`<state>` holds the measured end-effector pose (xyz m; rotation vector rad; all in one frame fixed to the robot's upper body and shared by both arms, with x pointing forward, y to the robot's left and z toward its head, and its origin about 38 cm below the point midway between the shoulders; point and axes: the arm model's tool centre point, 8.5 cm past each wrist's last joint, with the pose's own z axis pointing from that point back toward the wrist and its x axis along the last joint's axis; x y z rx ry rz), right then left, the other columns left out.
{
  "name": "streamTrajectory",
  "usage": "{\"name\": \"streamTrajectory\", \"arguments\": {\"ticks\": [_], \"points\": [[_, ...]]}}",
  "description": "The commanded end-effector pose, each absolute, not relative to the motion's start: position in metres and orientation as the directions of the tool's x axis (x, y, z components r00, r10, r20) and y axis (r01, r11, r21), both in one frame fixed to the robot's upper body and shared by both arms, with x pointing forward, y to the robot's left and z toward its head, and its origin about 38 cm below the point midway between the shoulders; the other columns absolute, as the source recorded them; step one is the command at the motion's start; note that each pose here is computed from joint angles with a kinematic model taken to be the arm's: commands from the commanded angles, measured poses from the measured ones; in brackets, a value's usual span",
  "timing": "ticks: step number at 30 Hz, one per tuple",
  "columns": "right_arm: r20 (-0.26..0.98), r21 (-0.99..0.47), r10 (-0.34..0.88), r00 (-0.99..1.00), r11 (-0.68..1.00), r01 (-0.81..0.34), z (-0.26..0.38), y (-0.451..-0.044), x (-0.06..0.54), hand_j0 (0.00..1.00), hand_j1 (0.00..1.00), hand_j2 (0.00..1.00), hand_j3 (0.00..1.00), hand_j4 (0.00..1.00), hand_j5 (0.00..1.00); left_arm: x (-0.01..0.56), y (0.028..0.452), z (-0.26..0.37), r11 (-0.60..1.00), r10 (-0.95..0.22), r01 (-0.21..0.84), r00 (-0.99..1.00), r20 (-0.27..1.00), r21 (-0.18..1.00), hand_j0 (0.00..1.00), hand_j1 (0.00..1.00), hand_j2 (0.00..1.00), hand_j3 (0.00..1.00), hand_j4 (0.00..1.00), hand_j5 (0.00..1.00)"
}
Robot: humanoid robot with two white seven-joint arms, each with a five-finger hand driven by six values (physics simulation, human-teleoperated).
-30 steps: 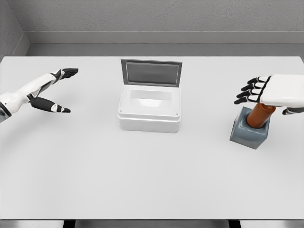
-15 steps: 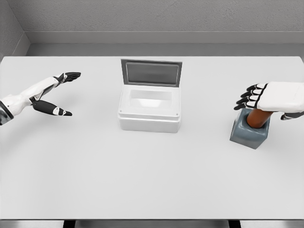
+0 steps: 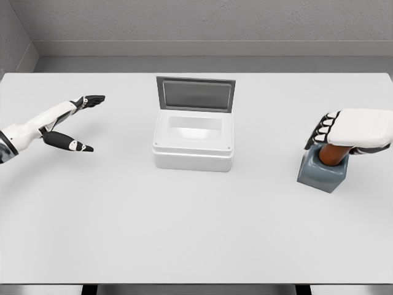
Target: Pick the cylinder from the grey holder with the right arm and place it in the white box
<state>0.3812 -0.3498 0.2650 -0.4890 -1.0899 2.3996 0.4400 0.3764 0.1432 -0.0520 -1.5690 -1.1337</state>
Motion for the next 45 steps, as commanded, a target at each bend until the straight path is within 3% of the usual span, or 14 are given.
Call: {"name": "streamTrajectory", "arguments": {"ticks": [1,5,11,23,27,45], "points": [[-0.126,-0.772,0.542,-0.831,-0.580,-0.261,0.265,-0.350,0.381,0.63,0.63,0.63,0.63,0.63,0.63,0.440,0.376,0.143,0.539,-0.513,0.576,-0.354,0.782,0.614,1.00,1.00,1.00,1.00,1.00,1.00],[-0.127,-0.770,0.543,-0.830,-0.581,-0.262,0.265,-0.351,0.381,0.50,0.50,0.50,0.50,0.50,0.50,0.440,0.376,0.144,0.539,-0.512,0.576,-0.356,0.782,0.615,1.00,1.00,1.00,1.00,1.00,1.00],[-0.123,-0.765,0.546,-0.829,-0.584,-0.271,0.263,-0.353,0.380,0.44,0.44,0.44,0.44,0.44,0.44,0.440,0.376,0.143,0.539,-0.513,0.576,-0.354,0.782,0.614,1.00,1.00,1.00,1.00,1.00,1.00],[-0.112,-0.819,0.595,-0.796,-0.509,-0.265,0.293,-0.367,0.386,0.45,0.45,0.45,0.45,0.45,0.45,0.440,0.376,0.144,0.539,-0.512,0.576,-0.356,0.782,0.615,1.00,1.00,1.00,1.00,1.00,1.00],[-0.067,-0.857,0.584,-0.809,-0.449,-0.254,0.305,-0.357,0.387,0.44,0.44,0.44,0.44,0.44,0.44,0.441,0.377,0.145,0.539,-0.514,0.574,-0.356,0.780,0.617,1.00,1.00,1.00,1.00,1.00,1.00],[-0.078,-0.923,0.472,-0.878,-0.368,-0.115,0.326,-0.293,0.405,0.44,0.44,0.44,0.44,0.44,0.44,0.442,0.350,0.134,0.476,-0.507,0.617,-0.390,0.769,0.627,1.00,1.00,1.00,1.00,1.00,1.00]]}}
